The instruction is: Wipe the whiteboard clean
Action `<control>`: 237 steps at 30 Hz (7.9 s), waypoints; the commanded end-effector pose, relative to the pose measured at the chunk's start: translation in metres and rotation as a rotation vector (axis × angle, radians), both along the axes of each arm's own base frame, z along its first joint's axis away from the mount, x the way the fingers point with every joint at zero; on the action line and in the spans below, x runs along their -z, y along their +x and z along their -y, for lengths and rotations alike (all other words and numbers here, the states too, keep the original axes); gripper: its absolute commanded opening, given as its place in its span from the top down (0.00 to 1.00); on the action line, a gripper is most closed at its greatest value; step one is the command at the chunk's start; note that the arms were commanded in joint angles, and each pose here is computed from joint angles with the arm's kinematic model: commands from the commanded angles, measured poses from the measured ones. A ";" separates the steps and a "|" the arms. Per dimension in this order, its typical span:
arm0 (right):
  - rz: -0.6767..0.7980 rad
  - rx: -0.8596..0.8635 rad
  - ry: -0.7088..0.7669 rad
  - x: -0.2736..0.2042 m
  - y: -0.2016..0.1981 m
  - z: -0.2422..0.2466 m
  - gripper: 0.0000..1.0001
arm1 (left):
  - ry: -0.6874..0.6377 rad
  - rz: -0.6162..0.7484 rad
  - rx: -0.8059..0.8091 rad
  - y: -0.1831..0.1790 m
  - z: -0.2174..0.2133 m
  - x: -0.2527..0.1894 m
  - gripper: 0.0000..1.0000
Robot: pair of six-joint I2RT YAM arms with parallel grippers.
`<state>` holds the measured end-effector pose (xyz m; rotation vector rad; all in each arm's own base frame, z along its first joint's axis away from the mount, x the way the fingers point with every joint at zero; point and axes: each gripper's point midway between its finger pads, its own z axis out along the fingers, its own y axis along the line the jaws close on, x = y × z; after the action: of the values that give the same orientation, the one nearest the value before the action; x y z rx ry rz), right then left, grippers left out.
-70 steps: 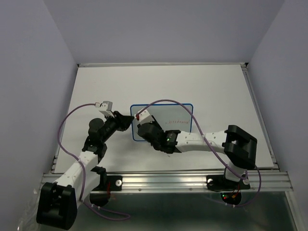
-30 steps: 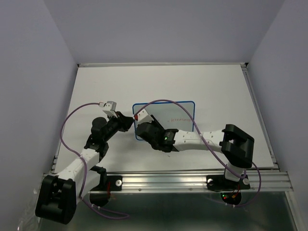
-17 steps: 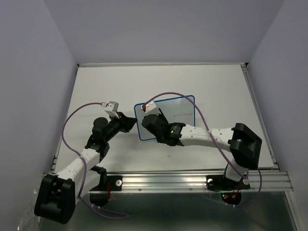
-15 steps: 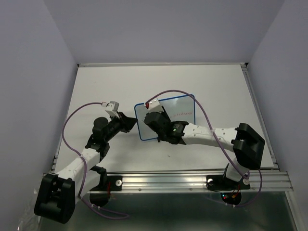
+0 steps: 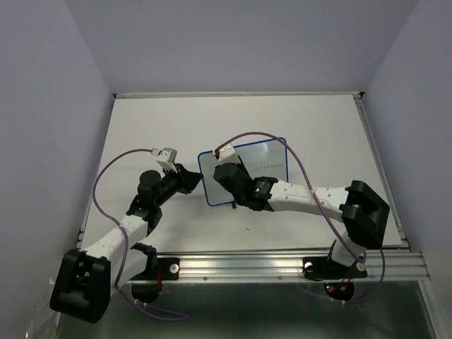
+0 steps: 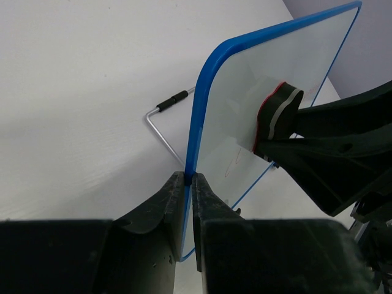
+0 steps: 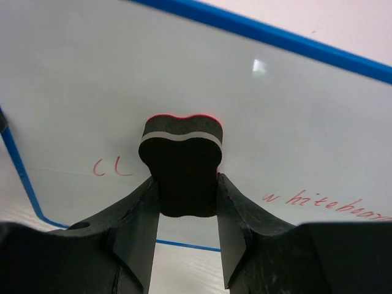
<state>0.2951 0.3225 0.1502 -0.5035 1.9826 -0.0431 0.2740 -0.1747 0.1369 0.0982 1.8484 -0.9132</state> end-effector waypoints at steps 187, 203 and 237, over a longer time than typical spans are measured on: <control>-0.148 -0.130 0.127 0.060 0.004 -0.046 0.99 | -0.006 0.029 -0.523 0.003 -0.079 -0.061 1.00; -0.039 -0.021 0.107 0.024 0.012 -0.020 0.99 | 0.005 0.017 -0.485 0.009 -0.070 -0.057 1.00; 0.065 0.321 0.217 -0.017 0.058 0.138 0.99 | 0.037 0.116 -0.030 0.072 0.031 -0.061 0.74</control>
<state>0.3491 0.1955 0.1452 -0.1211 2.0230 -0.0601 0.3376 -0.1941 0.1613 0.0703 1.8854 -0.7943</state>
